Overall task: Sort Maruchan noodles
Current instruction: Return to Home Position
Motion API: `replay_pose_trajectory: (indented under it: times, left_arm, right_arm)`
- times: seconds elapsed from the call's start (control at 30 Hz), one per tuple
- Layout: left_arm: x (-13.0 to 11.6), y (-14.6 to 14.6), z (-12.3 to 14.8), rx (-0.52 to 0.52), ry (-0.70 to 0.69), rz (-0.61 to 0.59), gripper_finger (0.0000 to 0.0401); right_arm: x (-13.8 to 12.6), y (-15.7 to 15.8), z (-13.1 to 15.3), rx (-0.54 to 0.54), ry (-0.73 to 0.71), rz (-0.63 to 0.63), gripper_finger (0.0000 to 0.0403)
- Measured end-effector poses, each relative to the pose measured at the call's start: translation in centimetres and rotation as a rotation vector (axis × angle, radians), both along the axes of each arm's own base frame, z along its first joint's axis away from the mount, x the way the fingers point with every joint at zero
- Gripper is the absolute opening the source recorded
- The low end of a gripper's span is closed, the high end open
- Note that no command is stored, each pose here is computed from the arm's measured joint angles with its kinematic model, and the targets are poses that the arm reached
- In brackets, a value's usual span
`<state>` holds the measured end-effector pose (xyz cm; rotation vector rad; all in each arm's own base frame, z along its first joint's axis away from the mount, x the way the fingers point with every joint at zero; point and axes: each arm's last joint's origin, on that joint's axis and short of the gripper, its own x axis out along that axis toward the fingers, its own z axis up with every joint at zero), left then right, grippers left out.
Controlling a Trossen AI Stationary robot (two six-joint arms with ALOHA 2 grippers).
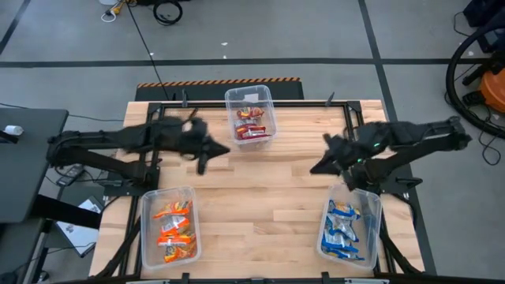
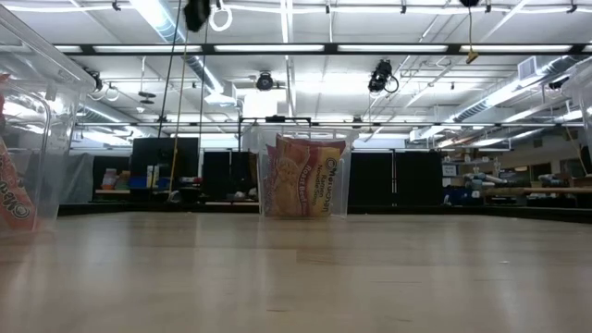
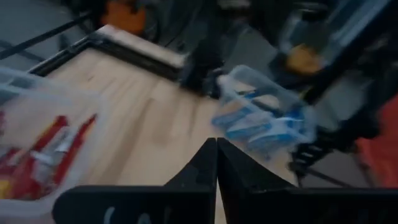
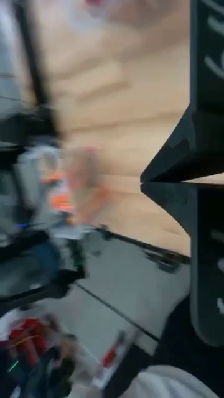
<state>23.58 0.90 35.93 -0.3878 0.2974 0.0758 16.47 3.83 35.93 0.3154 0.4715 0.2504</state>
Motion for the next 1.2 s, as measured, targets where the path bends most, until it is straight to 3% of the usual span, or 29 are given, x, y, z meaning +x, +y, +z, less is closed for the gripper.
replay_pose_trajectory:
  times: [0.1, 0.2, 0.3, 0.4, 0.5, 0.63, 0.77, 0.83, 0.9, 0.97, 1.07, 1.2]
  left_arm:
    - [-3.3, -0.4, -1.1, -0.005, -0.117, 0.005, 0.0012]
    - [-7.0, -0.2, -2.8, 0.022, -0.151, 0.121, 0.0011]
    - [-10.0, 0.1, -4.5, 0.110, -0.107, 0.202, 0.0013]
    - [-12.0, 0.0, -5.7, 0.055, -0.084, 0.215, 0.0019]
    - [-13.0, 0.0, -5.7, 0.041, -0.123, 0.239, 0.0021]
    - [-13.6, -0.2, -5.7, 0.172, -0.125, 0.147, 0.0022]
    - [-14.2, -0.2, -7.2, 0.231, -0.204, 0.154, 0.0022]
    - [-14.4, -0.5, -8.1, 0.268, -0.281, 0.077, 0.0023]
    - [-14.6, -0.9, -9.1, 0.305, -0.344, -0.019, 0.0023]
    - [-14.8, -1.1, -10.0, 0.303, -0.382, -0.078, 0.0023]
    - [-14.6, -1.1, -11.3, 0.163, -0.373, -0.061, 0.0023]
    - [-14.5, -1.2, -11.5, 0.135, -0.366, -0.077, 0.0023]
  right_arm:
    - [-1.9, -0.7, 1.5, -0.032, -0.137, -0.052, 0.0014]
    - [-4.3, -1.4, 2.5, -0.028, -0.212, -0.118, 0.0030]
    - [-6.1, -2.2, 3.0, -0.168, -0.291, -0.214, 0.0037]
    - [-7.5, -2.6, 3.4, -0.247, -0.355, -0.261, 0.0037]
    - [-8.5, -2.9, 4.0, -0.302, -0.426, -0.278, 0.0036]
    - [-8.9, -3.1, 5.1, -0.359, -0.545, -0.307, 0.0035]
    - [-8.5, -2.8, 4.4, -0.480, -0.582, -0.216, 0.0035]
    - [-7.9, -2.5, 3.1, -0.500, -0.566, -0.157, 0.0035]
    - [-7.2, -2.3, 1.7, -0.476, -0.533, -0.123, 0.0034]
    - [-6.4, -2.1, 0.0, -0.376, -0.465, -0.106, 0.0032]
    - [-5.5, -1.9, -2.5, -0.275, -0.365, -0.122, 0.0031]
    - [-4.8, -1.9, -4.4, -0.304, -0.338, -0.167, 0.0030]
